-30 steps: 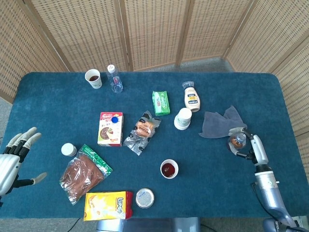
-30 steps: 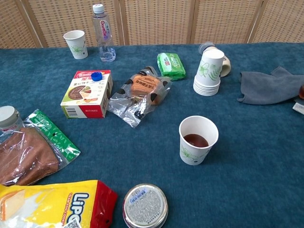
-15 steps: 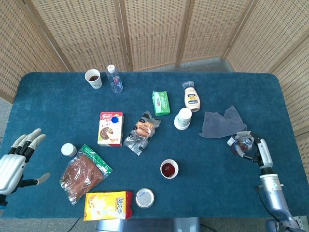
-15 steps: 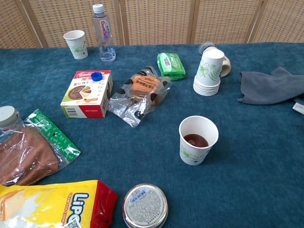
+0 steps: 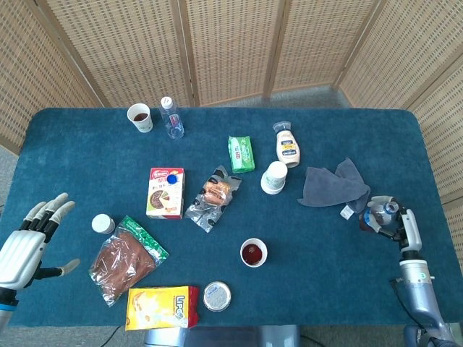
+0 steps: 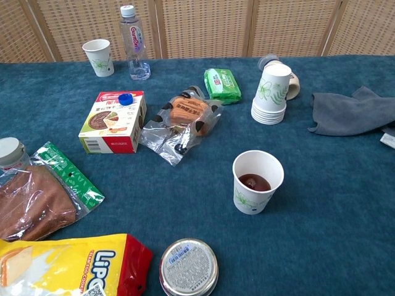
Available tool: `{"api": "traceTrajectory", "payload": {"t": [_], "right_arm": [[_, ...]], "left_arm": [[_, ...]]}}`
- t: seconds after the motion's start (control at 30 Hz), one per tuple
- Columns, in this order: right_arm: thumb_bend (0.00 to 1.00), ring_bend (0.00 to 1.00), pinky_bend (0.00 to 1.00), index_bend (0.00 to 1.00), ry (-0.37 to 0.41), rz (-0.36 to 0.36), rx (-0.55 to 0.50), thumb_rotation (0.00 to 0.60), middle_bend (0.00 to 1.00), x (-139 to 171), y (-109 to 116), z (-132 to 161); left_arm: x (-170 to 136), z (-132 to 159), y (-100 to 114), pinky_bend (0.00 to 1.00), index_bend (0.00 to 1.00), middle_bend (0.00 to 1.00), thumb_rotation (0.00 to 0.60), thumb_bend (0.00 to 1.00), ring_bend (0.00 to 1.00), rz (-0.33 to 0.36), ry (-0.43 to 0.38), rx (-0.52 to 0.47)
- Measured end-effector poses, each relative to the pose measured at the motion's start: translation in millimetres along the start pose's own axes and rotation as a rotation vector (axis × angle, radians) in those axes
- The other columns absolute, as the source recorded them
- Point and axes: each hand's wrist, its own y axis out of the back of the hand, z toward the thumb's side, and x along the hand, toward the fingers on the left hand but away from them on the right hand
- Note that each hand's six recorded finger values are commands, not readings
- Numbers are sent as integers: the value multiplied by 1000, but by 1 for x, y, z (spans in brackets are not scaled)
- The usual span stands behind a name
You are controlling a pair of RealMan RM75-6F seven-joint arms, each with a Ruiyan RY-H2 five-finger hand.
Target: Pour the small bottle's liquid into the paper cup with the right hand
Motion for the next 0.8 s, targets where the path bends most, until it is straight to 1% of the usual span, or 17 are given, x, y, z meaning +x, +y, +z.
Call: {"api": "traceTrajectory", "payload": {"t": [0.13,0.27,0.3,0.37,0.57,0.63,0.8], "right_arm": [[851,311,796,428,-21,-20,-26,600,627,-2,4,-6],[858,300,665,429,-42,-37,-60,600,627,-4,7,-11],[859,295,645,430,-46,-41,-64,600,628,-5,8,-12],[859,289,633,430,-50,-51,-62,600,628,-5,11,-13],[859,222,543,432,-63,-70,-70,600,629,-6,14,-18],[860,215,526,433,-67,-75,-72,600,629,-6,16,-19],[848,212,524,434,-72,-80,-62,600,632,-5,17,-22]], "left_arm": [[0,0,0,0,0,0,600,149,0,0,1,-1],[0,-1,0,0,0,0,600,149,0,-1,1,-2],[0,-1,0,0,0,0,600,149,0,-2,1,-2],[1,-1,0,0,0,0,600,150,0,-4,1,-2],[1,0,-2,0,0,0,600,150,0,-9,-1,2],[1,0,-2,0,0,0,600,150,0,-11,-1,2],[1,0,-3,0,0,0,600,150,0,-10,0,3]]}}
